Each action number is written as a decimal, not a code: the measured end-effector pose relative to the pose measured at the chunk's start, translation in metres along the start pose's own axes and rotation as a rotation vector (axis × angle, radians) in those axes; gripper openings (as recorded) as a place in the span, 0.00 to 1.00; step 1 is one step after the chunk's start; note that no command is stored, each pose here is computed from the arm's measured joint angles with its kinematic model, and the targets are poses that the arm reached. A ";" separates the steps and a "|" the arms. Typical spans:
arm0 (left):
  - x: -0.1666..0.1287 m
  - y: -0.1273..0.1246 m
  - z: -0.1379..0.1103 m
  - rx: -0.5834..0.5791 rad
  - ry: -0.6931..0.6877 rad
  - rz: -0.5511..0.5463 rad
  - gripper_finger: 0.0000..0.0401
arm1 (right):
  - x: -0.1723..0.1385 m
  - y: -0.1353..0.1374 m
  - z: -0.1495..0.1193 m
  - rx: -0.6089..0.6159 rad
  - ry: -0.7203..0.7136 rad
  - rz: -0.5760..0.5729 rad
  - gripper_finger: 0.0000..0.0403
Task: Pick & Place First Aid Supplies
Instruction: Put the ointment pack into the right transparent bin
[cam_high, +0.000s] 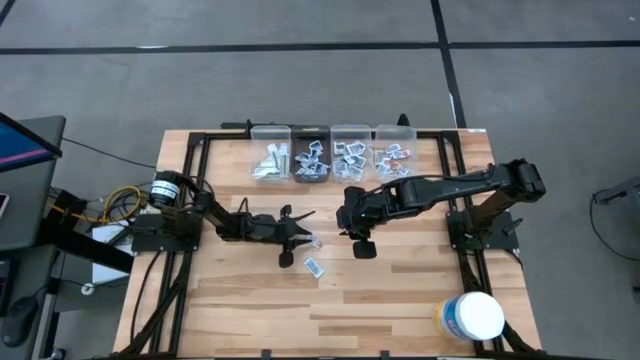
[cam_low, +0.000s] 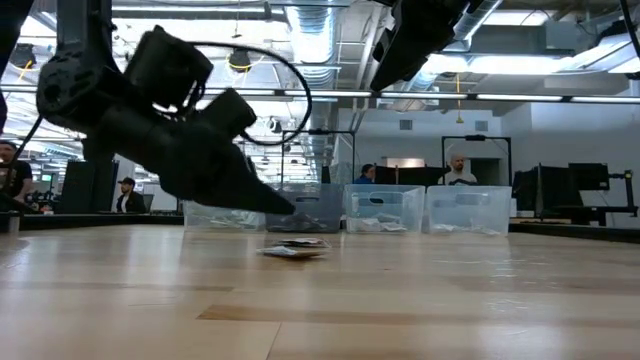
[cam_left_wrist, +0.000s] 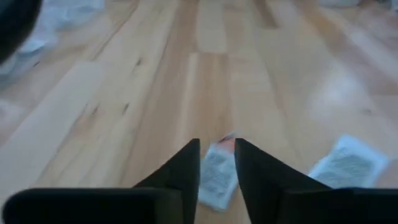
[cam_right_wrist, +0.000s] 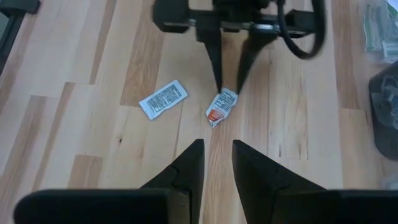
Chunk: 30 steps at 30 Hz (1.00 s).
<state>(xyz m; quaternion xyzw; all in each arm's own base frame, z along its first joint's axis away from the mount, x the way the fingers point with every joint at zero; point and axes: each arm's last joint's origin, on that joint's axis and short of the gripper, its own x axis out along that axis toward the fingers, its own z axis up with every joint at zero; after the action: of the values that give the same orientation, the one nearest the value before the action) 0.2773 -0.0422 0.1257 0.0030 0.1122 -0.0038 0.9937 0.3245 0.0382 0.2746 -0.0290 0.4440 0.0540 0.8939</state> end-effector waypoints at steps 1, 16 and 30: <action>0.001 0.002 -0.002 0.000 0.011 0.006 0.26 | 0.000 0.000 0.000 0.000 0.000 0.000 0.19; 0.022 -0.003 -0.028 -0.125 0.101 -0.100 0.12 | 0.000 0.000 0.000 -0.001 0.001 0.001 0.19; 0.004 -0.004 0.024 -0.133 -0.075 -0.082 0.01 | 0.000 0.000 0.000 0.000 0.001 0.000 0.19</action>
<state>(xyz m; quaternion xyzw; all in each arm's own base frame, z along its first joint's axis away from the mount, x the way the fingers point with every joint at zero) 0.2863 -0.0466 0.1479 -0.0677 0.0750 -0.0371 0.9942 0.3244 0.0384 0.2746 -0.0291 0.4443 0.0542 0.8937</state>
